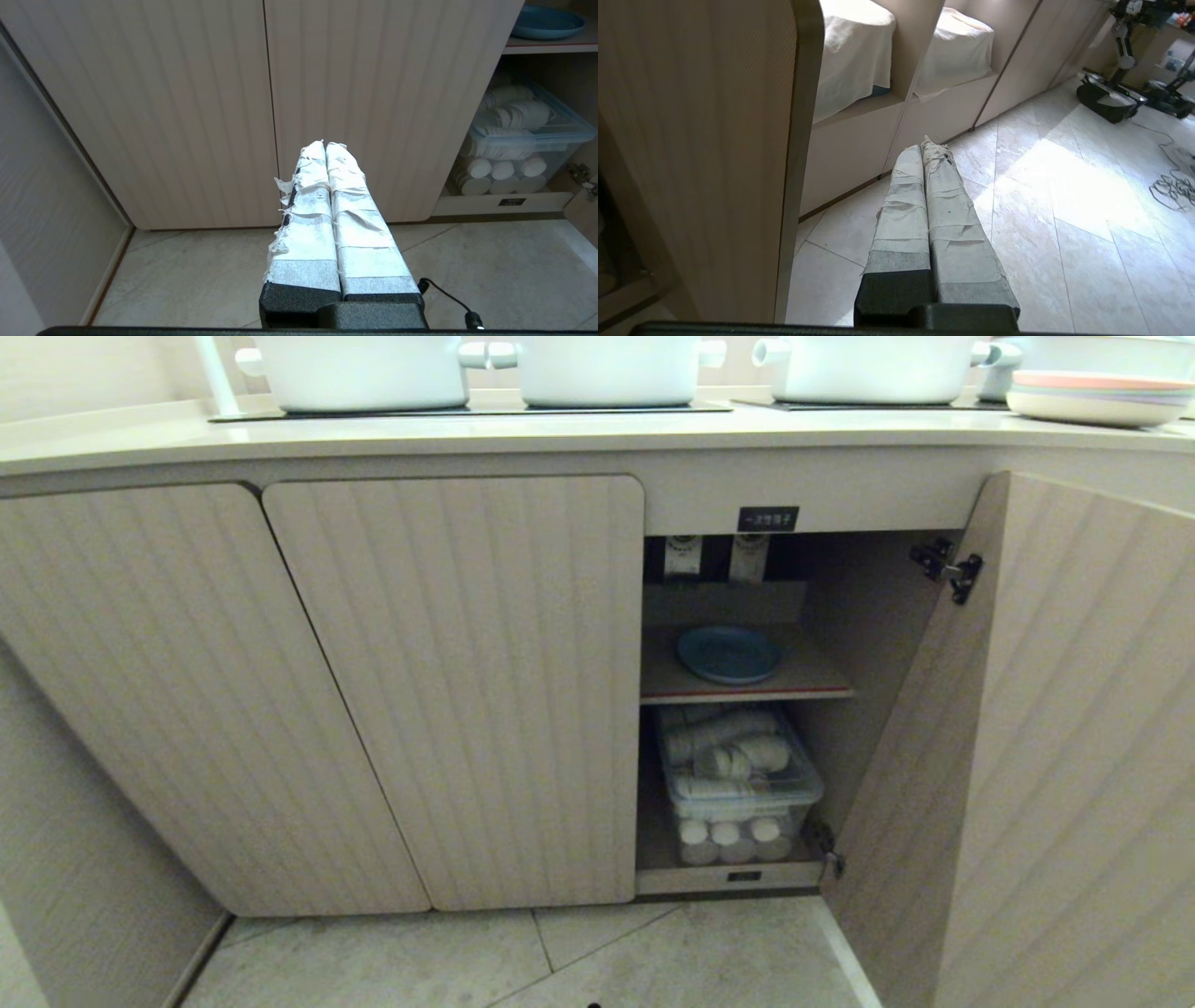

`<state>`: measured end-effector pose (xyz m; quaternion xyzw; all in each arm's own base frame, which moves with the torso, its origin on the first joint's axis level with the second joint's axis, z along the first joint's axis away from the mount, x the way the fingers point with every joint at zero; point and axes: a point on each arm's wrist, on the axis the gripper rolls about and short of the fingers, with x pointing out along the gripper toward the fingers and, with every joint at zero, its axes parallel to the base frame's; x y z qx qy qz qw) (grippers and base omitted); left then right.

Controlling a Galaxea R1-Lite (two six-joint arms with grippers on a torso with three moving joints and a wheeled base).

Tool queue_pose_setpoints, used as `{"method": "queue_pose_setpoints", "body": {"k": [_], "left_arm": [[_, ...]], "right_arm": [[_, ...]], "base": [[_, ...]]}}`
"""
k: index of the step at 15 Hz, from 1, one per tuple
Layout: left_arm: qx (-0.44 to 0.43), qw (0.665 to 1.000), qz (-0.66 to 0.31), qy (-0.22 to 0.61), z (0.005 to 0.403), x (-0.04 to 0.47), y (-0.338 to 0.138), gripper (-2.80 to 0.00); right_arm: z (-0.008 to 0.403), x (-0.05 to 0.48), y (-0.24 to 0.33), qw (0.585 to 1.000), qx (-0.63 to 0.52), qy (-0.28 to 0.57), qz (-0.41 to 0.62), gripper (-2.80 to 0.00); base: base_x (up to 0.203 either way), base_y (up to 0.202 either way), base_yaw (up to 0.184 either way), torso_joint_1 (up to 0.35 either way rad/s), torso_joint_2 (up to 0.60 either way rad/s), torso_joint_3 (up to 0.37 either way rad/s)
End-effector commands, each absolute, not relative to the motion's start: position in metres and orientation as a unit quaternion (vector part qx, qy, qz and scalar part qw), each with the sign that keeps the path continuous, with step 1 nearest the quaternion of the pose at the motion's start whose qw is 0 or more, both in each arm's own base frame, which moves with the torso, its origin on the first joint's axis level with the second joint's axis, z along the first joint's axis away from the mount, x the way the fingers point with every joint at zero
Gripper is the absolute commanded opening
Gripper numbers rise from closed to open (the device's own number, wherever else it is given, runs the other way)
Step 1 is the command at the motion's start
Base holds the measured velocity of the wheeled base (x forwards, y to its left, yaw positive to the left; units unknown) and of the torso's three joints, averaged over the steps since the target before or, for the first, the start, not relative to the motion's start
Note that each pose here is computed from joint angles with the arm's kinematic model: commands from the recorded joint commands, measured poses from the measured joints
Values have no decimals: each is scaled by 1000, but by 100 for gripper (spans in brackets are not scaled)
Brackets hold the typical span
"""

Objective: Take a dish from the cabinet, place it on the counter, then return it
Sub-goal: Close the cabinet door

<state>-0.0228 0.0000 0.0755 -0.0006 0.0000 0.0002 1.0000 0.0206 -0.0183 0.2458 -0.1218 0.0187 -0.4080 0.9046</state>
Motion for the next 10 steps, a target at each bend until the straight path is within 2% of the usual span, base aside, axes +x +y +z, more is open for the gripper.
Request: {"method": "queue_pose_setpoints", "body": {"k": [1,10], "left_arm": [[-1,1000,1,0,76,-23,0,-280],[-1,1000,0,0,75,-23,0,-280]], "right_arm": [[252,35,-23,902,-120,38,-414,-280],[271,63,-33,904,-100,70,-410,-280]], "base": [[0,0,0,0,0,0],[0,0,0,0,0,0]]}}
